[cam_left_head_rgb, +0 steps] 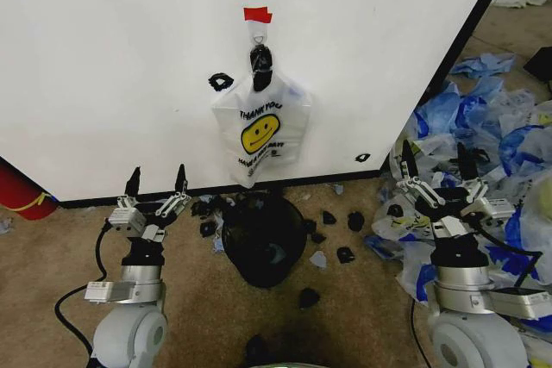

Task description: Pick up the garbage bag from the wall and place it over the trash bin.

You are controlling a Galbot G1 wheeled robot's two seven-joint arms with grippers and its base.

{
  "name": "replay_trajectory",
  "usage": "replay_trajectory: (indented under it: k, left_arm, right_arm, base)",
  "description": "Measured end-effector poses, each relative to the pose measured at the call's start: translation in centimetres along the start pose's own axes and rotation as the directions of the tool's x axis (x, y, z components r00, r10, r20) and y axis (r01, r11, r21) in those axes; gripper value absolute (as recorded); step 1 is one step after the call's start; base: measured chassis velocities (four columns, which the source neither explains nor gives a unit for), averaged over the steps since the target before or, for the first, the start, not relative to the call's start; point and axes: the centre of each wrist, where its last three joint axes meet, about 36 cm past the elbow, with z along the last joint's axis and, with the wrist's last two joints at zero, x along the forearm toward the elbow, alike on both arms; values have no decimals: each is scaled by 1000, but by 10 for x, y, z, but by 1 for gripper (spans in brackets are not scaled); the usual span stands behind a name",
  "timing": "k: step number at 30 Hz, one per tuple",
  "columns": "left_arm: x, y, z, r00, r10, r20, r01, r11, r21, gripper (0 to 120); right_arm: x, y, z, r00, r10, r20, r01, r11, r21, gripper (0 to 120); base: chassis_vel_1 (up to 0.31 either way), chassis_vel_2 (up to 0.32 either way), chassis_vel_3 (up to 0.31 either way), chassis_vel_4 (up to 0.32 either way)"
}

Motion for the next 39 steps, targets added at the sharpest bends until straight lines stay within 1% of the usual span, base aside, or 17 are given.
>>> replay_trajectory:
  k: [12,17,22,25,28,30,31,35,38,39]
  left_arm:
    - [-2,-1,5,1000,-6,0,6,1000,5,100]
    - [-4,2,11,1000,-13,-7,13,1000,0,100]
    - [-8,9,18,1000,-18,-15,18,1000,-9,100]
    - [-8,11,20,1000,-19,-21,19,1000,-12,100]
    - [-8,13,25,999,-24,-31,24,1000,-14,100]
    - [-8,14,28,999,-28,-39,28,999,-16,100]
    - [-8,14,28,999,-28,-39,28,999,-16,100]
    - [-8,15,35,998,-37,-55,36,999,-25,100]
    - [-8,15,40,997,-43,-66,41,999,-30,100]
    - [-8,15,40,997,-43,-66,41,999,-30,100]
  right_arm:
    - [-3,-5,13,1000,6,-12,-6,1000,5,100]
    - [-7,-15,28,999,8,-32,-7,1000,10,100]
    - [-16,-26,55,997,11,-74,-15,999,-45,100]
    - [-20,-30,65,996,11,-88,-16,998,-63,100]
    - [-32,-30,84,993,9,-116,-28,986,-164,100]
    - [-43,-25,97,990,2,-141,-39,965,-259,100]
    - [-43,-25,97,990,2,-141,-39,965,-259,100]
    - [-72,-4,125,981,-51,-190,-43,887,-460,100]
    - [-91,14,144,969,-110,-220,-34,826,-563,100]
    - [-91,14,144,969,-110,-220,-34,826,-563,100]
  base:
    - [0,0,0,0]
    - [0,0,0,0]
    - [0,0,0,0]
    - [0,0,0,0]
    - [0,0,0,0]
    - [0,0,0,0]
    - [0,0,0,0]
    - [0,0,0,0]
    - [0,0,0,0]
    - [0,0,0,0]
